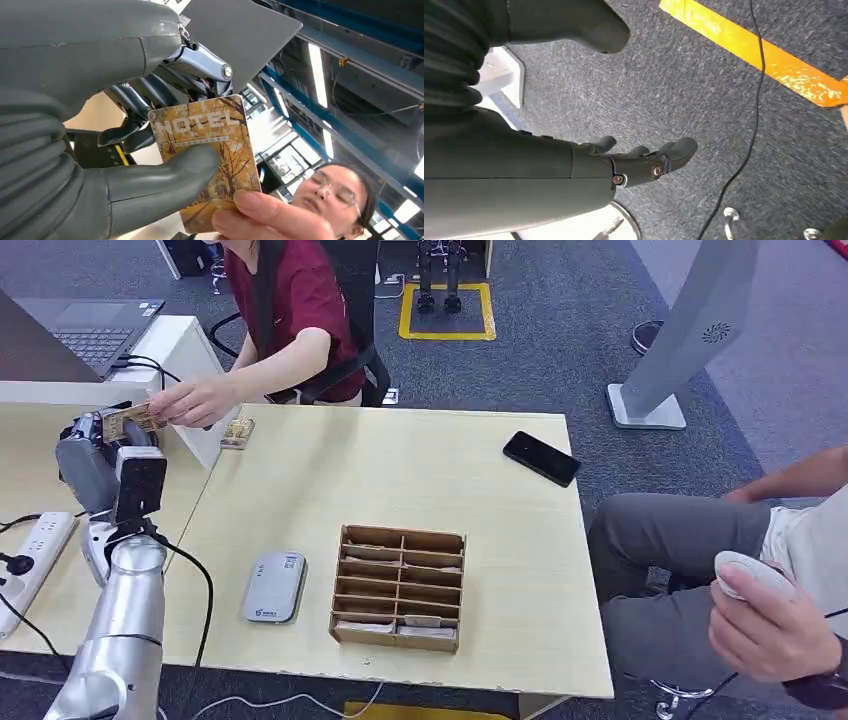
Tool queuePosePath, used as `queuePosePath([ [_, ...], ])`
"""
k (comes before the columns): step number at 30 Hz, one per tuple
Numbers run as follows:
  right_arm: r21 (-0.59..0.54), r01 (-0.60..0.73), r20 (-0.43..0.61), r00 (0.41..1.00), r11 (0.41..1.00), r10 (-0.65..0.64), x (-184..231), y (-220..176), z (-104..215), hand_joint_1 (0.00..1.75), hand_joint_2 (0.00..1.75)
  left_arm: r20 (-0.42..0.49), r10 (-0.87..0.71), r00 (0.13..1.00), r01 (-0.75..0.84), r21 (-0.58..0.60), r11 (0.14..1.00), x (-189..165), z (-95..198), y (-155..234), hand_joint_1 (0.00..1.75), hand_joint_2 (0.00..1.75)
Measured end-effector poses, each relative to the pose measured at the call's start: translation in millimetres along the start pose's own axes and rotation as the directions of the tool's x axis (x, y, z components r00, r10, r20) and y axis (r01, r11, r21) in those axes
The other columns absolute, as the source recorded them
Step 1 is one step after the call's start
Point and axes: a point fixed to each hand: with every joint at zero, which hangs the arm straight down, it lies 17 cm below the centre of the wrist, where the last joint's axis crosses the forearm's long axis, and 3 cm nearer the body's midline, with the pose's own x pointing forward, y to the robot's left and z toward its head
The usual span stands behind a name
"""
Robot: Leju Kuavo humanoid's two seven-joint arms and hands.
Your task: Pass the card to the sensor for recognition and then transmit it.
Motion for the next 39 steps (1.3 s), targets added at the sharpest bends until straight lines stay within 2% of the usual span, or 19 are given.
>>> queuePosePath([
  [11,0.002,0.000,-0.001,1.000,1.000,0.000,-0.2,0.3,0.1,0.00,1.75,0.003,-0.006,1.000,0.006,-0.003,1.000,0.0,0.6,-1.1,1.75,1.75],
  [15,0.008,-0.001,-0.007,1.000,1.000,0.001,-1.2,1.3,0.2,0.00,1.75,0.012,-0.018,1.000,0.019,-0.037,0.999,0.2,4.5,-11.6,1.75,1.75],
  [16,0.012,-0.002,-0.007,1.000,1.000,0.002,-1.3,2.0,0.3,0.00,1.75,0.025,-0.038,0.999,0.039,-0.053,0.998,2.1,4.4,-15.7,0.00,1.75],
  [22,0.004,0.000,0.004,1.000,1.000,0.000,0.9,0.0,-0.2,0.00,1.75,-0.008,0.014,1.000,-0.015,-0.122,0.992,-3.2,8.8,-32.7,0.00,1.75],
  [39,0.010,0.001,-0.009,1.000,1.000,-0.001,-1.4,1.3,0.1,0.00,1.75,-0.062,0.043,0.997,-0.055,-0.220,0.974,-16.3,15.8,-49.9,0.00,1.75],
])
